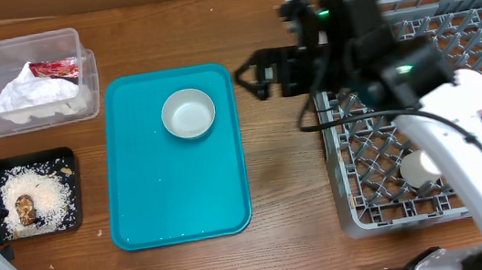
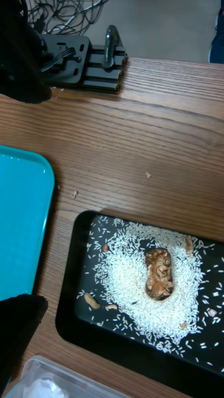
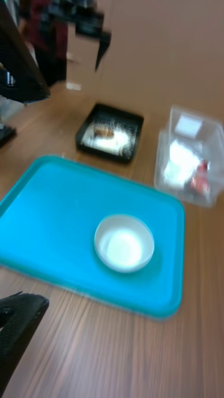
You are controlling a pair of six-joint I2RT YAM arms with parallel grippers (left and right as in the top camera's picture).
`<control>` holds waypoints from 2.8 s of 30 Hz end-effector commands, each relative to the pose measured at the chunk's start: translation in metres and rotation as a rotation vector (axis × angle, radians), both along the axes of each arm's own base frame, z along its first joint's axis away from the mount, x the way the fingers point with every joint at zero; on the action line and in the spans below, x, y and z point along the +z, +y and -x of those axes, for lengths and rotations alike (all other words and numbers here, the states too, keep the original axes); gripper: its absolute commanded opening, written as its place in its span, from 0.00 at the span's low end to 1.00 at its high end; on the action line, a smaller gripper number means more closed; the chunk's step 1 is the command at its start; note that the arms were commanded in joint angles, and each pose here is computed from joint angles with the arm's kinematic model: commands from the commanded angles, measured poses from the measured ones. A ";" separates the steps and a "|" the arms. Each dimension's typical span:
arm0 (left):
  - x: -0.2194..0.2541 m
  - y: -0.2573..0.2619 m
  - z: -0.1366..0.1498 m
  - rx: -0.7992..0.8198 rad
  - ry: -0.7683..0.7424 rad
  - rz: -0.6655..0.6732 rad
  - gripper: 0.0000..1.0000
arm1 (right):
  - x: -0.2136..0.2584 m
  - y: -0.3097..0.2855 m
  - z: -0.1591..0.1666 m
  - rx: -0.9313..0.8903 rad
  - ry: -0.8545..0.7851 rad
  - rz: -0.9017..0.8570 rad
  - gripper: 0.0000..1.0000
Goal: Sort waste into correct bins and load items into the dishwasher
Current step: 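Move the right gripper back to the white bowl on the tray, then grasp the white bowl rim with the right gripper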
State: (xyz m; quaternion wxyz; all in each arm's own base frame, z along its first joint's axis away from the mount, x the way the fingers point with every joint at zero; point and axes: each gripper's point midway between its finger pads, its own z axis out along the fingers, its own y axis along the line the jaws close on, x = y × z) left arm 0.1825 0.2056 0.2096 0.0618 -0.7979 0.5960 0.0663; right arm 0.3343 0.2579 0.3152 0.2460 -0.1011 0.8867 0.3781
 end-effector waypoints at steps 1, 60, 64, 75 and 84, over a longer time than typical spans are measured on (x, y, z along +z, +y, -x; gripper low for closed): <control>-0.002 0.000 0.002 0.020 0.006 0.002 1.00 | -0.042 0.041 -0.009 -0.065 0.110 0.016 1.00; -0.002 0.000 0.002 0.020 0.006 0.002 1.00 | -0.138 0.131 0.040 0.216 0.167 0.280 0.91; -0.002 0.000 0.002 0.020 0.006 0.002 1.00 | -0.147 0.143 0.029 0.174 0.033 0.358 1.00; -0.002 0.000 0.002 0.020 0.006 0.002 1.00 | -0.235 0.163 0.032 0.128 -0.012 0.586 0.82; -0.002 0.000 0.002 0.021 0.006 0.003 1.00 | -0.245 0.171 0.048 0.134 -0.074 0.661 0.54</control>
